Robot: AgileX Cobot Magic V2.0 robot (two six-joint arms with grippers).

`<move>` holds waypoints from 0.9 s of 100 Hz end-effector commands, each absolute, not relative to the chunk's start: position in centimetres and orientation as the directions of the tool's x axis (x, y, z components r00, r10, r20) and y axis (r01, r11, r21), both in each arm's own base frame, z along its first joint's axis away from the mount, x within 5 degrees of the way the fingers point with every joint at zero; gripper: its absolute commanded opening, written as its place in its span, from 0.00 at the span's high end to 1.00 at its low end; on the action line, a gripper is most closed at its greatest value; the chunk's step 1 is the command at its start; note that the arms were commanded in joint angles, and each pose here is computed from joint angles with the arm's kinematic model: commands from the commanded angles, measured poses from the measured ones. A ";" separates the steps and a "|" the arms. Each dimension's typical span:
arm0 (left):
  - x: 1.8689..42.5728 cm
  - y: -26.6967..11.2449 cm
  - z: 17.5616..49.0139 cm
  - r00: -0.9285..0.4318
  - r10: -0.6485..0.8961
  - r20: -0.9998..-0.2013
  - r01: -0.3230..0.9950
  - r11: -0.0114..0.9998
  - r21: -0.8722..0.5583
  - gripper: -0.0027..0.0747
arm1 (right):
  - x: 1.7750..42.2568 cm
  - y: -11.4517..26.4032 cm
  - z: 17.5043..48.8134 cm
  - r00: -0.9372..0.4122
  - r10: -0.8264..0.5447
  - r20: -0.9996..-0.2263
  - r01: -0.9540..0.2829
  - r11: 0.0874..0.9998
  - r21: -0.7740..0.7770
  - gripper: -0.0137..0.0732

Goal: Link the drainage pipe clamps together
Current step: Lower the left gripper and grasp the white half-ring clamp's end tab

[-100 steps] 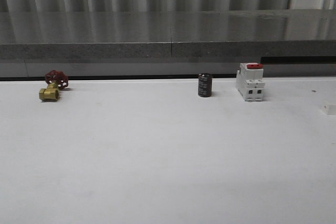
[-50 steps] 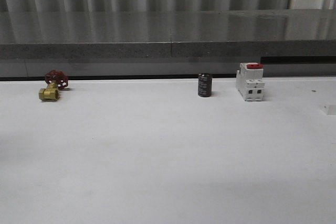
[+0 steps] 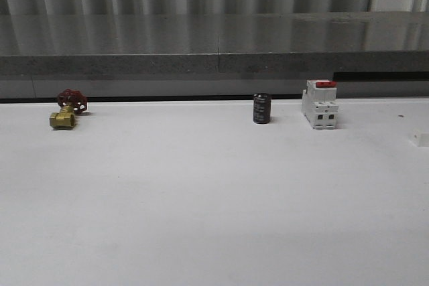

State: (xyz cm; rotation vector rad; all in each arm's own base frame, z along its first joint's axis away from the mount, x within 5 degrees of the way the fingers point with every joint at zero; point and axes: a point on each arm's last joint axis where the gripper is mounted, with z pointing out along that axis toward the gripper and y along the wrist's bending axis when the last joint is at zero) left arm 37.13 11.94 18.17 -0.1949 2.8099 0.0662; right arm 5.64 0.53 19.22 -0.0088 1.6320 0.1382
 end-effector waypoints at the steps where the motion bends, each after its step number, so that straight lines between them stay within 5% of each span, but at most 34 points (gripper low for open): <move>1: 38.3 12.3 19.9 -0.901 -0.126 -0.415 -0.151 0.988 0.029 0.23 | 5.4 0.5 20.7 0.052 0.083 -0.995 -0.098 0.992 0.077 0.92; 46: 39.1 12.6 18.2 -0.909 -0.096 -0.405 -0.123 0.991 0.042 0.25 | 5.4 0.5 20.7 0.052 0.083 -0.995 -0.098 0.992 0.077 0.92; 90: 39.3 12.6 18.0 -0.915 -0.091 -0.392 -0.116 0.992 0.041 0.87 | 5.4 0.5 20.7 0.052 0.083 -0.995 -0.098 0.992 0.077 0.92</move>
